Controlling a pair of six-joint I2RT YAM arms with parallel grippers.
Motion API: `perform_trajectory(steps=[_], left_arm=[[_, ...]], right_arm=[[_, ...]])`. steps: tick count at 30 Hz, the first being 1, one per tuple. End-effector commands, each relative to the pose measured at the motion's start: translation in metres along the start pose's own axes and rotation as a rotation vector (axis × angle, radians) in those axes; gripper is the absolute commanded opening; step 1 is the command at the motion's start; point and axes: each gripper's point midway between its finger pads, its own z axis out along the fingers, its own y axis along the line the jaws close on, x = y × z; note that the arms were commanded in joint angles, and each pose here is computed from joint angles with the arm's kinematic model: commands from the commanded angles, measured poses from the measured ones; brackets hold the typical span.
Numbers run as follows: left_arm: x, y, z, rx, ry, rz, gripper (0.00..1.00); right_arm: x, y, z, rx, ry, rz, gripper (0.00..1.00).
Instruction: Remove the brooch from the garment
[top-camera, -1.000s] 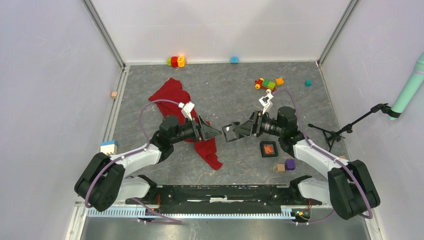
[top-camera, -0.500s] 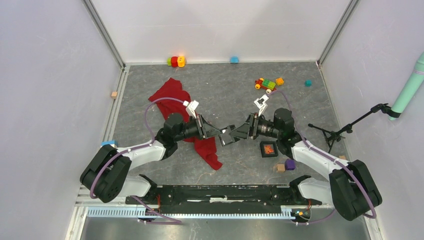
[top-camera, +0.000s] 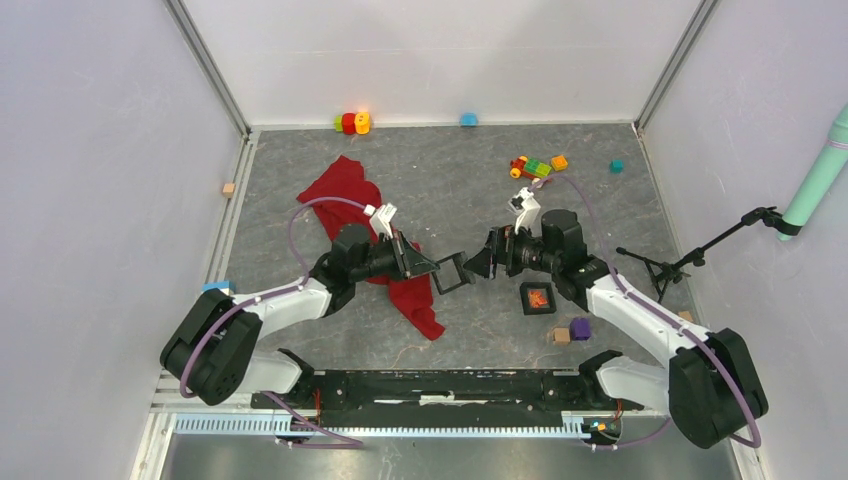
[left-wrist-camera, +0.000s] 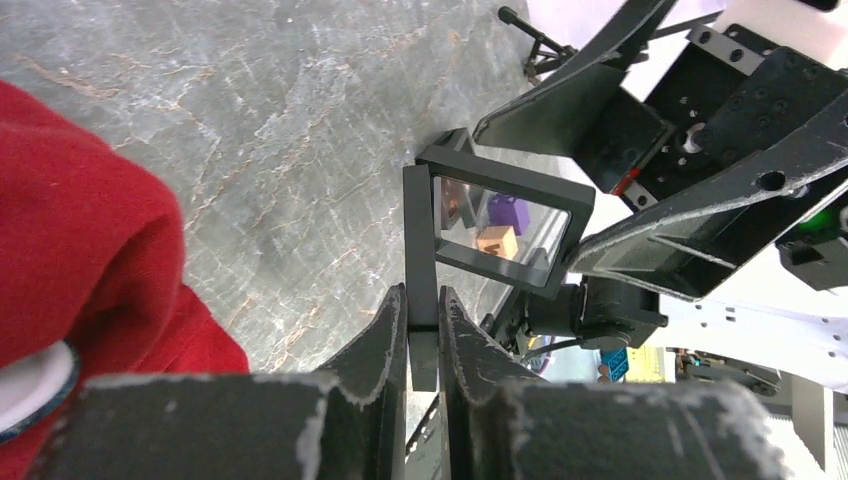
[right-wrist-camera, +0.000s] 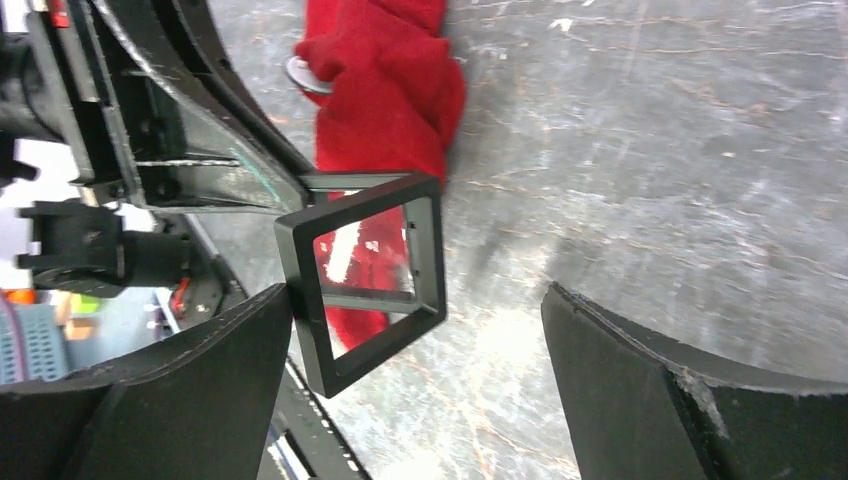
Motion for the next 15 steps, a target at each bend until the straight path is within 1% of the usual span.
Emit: perform_trajectory(steps=[1, 5, 9, 12, 14, 15], left_arm=[[-0.010, -0.025, -0.001, 0.074, -0.008, 0.081, 0.08], [-0.010, -0.025, 0.000, 0.079, -0.002, 0.078, 0.08], [-0.009, -0.027, 0.000, 0.086, 0.003, 0.076, 0.08], [-0.009, -0.027, 0.000, 0.086, 0.003, 0.076, 0.07], [-0.008, -0.026, 0.000, 0.082, 0.004, 0.075, 0.08], [-0.008, -0.024, 0.001, 0.079, 0.004, 0.073, 0.08]], right_arm=[[-0.010, -0.037, -0.012, 0.230, -0.013, -0.086, 0.95], [-0.010, -0.045, -0.016, 0.281, -0.006, -0.105, 0.82], [-0.008, -0.048, -0.016, 0.290, 0.002, -0.109, 0.75], [-0.008, -0.043, -0.015, 0.263, 0.001, -0.113, 0.70], [-0.010, -0.035, -0.013, 0.216, -0.003, -0.123, 0.65], [-0.010, -0.028, -0.012, 0.178, -0.006, -0.133, 0.61]])
